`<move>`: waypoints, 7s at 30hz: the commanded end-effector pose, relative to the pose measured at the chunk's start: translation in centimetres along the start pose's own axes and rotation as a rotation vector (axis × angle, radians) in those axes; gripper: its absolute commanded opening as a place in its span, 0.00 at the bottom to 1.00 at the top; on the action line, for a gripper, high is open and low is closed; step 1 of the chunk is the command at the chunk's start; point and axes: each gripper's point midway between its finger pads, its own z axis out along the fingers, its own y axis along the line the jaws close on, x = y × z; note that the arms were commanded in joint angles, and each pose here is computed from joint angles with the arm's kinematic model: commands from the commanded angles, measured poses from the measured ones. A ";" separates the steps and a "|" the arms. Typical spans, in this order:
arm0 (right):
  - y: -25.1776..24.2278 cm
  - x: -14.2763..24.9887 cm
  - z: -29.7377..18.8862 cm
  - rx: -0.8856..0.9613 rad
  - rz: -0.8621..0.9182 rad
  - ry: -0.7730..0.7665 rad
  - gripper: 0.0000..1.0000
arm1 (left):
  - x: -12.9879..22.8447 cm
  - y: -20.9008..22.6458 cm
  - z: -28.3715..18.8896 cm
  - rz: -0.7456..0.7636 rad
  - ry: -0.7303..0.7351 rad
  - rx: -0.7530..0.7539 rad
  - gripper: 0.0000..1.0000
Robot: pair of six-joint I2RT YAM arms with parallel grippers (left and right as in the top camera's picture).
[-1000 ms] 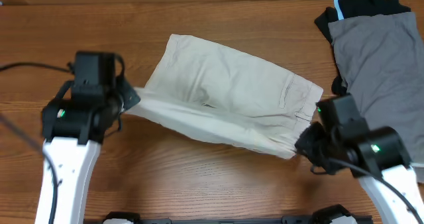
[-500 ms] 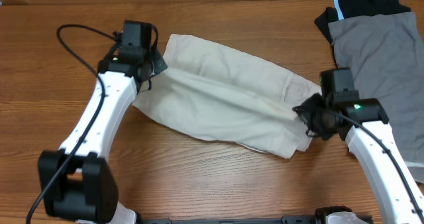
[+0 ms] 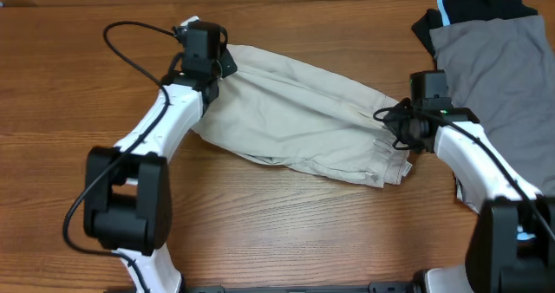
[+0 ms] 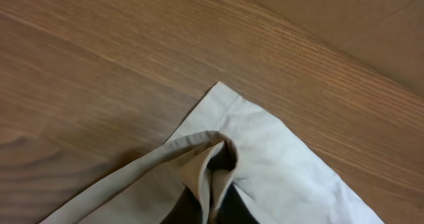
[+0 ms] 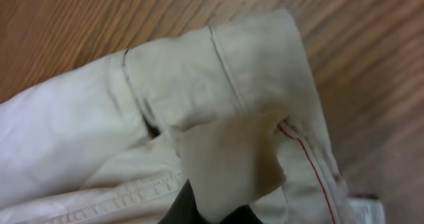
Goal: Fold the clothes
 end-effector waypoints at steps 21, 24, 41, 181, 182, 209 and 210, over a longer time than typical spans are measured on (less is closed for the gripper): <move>-3.4 1.1 -7.6 0.157 -0.138 0.134 1.00 | -1.4 0.2 -6.7 0.359 0.189 -0.110 1.00; -4.0 3.1 -6.5 0.141 -0.139 0.205 1.00 | -0.8 0.6 -7.4 0.383 0.237 -0.121 1.00; -5.1 11.2 -1.0 -0.006 -0.169 0.379 1.00 | 1.1 1.9 -8.1 0.415 0.326 -0.160 1.00; 3.1 -1.7 -0.2 -0.224 -0.456 0.205 1.00 | 9.5 4.6 -6.1 0.454 0.888 -0.156 1.00; 3.1 -1.7 0.0 -0.227 -0.462 0.209 1.00 | 8.7 4.1 -6.0 0.453 0.862 -0.145 1.00; 4.1 5.6 7.5 -0.453 -0.350 0.571 0.60 | 5.5 8.2 -3.0 0.340 0.764 -0.190 0.90; 4.2 5.5 7.5 -0.454 -0.350 0.569 0.53 | 5.9 8.4 -2.8 0.331 0.769 -0.195 0.87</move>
